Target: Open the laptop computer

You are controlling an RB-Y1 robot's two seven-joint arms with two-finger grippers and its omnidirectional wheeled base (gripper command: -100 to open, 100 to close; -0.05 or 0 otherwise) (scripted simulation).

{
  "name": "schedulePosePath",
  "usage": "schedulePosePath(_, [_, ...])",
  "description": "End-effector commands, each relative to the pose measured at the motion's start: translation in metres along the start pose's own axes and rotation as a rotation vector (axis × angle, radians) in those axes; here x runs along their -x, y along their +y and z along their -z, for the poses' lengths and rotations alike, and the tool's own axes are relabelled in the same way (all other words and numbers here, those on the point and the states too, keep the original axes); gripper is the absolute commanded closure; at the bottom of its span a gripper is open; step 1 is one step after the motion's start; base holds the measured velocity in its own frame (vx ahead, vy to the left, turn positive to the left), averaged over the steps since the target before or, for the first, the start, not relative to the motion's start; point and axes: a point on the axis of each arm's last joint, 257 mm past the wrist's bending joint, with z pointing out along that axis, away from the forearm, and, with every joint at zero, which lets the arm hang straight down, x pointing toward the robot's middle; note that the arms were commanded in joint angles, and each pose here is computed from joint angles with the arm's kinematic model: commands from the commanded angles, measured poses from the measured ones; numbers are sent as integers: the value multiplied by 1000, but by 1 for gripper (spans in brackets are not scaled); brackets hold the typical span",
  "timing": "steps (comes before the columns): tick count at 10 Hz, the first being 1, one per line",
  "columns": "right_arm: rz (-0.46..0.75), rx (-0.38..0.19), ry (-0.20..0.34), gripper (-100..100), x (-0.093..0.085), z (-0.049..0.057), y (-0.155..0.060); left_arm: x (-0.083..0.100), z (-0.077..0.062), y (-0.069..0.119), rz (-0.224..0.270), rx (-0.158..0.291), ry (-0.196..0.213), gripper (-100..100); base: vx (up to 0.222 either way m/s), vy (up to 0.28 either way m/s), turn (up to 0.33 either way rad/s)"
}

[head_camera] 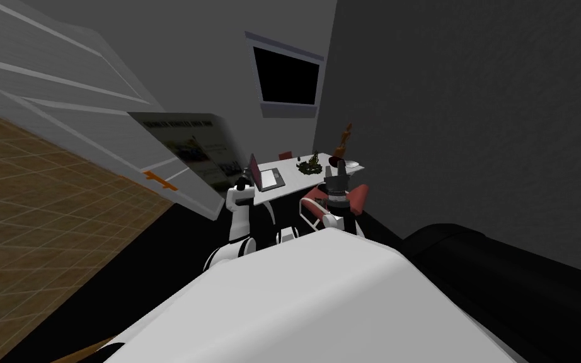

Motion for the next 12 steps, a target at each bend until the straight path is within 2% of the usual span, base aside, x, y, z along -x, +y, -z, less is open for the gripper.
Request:
schedulePosePath(1, [0, 0, 0, 0, 0, 0, 0, 17, -14, 4, 5, 14, -40, -100, -55, 19, -184])
schedulePosePath(3, [0, 0, 0, 0, 0, 0, 0, 6, -18, 15, -7, 39, -19, -100, -47, 26, -68])
schedulePosePath(4, [0, 0, 0, 0, 0, 0, 0, 23, -28, 13, 5, 42, -56, -100, -62, 16, -204])
schedulePosePath(5, [0, 0, 0, 0, 0, 0, 0, 13, -30, 21, -5, 60, -37, -100, -73, 21, -127])
schedulePosePath(6, [0, 0, 0, 0, 0, 0, 0, 29, -38, 16, 16, 55, -70, -100, -87, 38, -269])
schedulePosePath(7, [0, 0, 0, 0, 0, 0, 0, 17, -40, 26, -1, 78, -49, -100, -77, 46, -107])
schedulePosePath(8, [0, 0, 0, 0, 0, 0, 0, 33, -48, 17, 22, 66, -82, -100, -81, 40, -189])
schedulePosePath(9, [0, 0, 0, 0, 0, 0, 0, 21, -50, 30, 5, 93, -59, -100, -73, 29, -125])
schedulePosePath(10, [0, 0, 0, 0, 0, 0, 0, 37, -58, 22, 19, 85, -91, -100, -94, 29, -214])
schedulePosePath(12, [0, 0, 0, 0, 0, 0, 0, 21, -59, 32, 11, 106, -61, -100, -62, 22, -54])
